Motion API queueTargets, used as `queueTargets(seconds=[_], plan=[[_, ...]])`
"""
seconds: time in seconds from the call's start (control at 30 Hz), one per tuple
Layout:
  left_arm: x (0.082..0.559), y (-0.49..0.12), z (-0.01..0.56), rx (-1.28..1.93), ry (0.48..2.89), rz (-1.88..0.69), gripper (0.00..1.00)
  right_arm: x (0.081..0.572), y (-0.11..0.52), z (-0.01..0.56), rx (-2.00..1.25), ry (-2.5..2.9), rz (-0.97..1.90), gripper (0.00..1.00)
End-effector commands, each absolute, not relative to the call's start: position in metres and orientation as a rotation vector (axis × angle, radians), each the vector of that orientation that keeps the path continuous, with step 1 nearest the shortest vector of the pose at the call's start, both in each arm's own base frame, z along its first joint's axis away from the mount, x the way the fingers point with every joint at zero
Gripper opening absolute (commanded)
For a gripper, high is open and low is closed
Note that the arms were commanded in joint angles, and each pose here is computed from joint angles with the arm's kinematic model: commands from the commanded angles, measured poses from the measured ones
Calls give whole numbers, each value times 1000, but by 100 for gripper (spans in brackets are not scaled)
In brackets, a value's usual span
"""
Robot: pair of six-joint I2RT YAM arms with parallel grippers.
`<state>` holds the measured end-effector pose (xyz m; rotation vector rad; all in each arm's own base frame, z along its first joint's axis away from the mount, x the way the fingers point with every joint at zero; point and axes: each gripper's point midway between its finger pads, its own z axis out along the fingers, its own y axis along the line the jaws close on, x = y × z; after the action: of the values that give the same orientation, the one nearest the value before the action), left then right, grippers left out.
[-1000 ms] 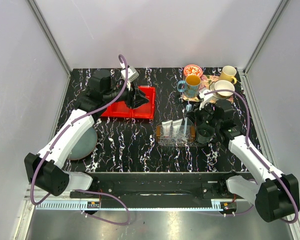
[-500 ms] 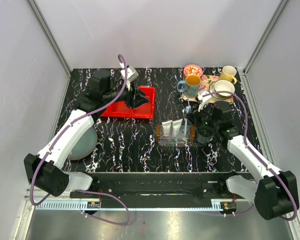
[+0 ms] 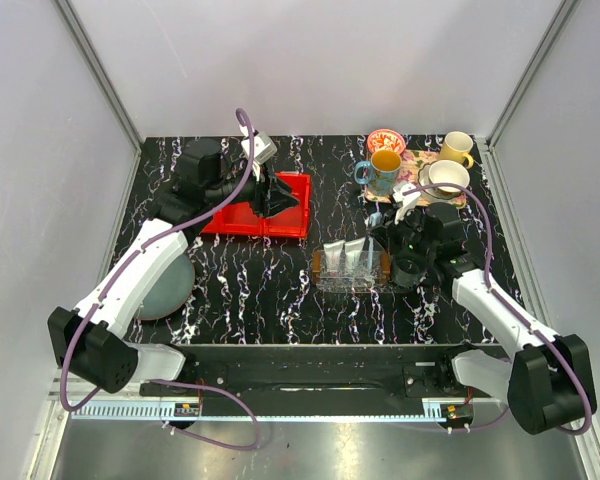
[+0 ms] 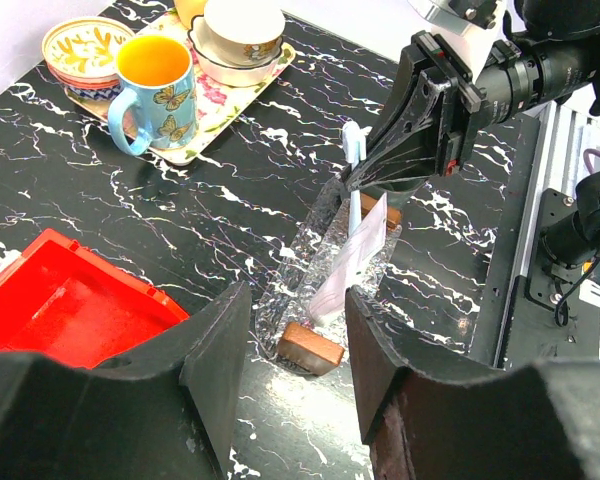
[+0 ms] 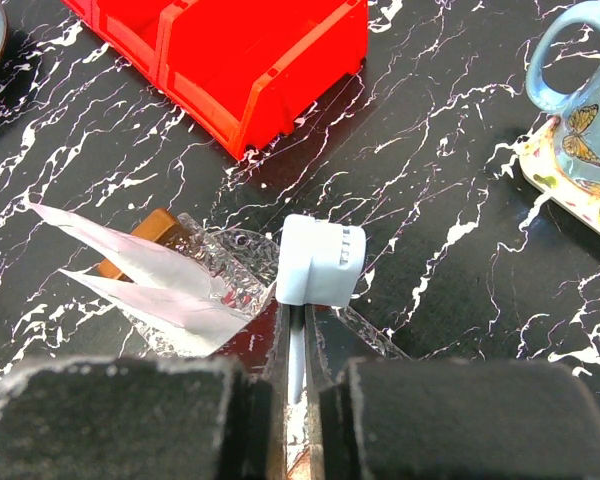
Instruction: Prepare toiletry sets of a toothbrush and toothpaste on the tray
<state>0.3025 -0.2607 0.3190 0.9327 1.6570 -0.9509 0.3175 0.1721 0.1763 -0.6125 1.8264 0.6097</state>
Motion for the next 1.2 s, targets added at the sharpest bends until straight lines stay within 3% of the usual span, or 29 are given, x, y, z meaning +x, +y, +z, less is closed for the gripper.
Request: queueTargets(seconds=[0.0,1.17], plan=[[301,-262,335,948,1579,-961,47,323,175,185,-638,1760,609,2],[300,-264,328,965,1582,-985,47,319,181,173,-708,1708,634,4]])
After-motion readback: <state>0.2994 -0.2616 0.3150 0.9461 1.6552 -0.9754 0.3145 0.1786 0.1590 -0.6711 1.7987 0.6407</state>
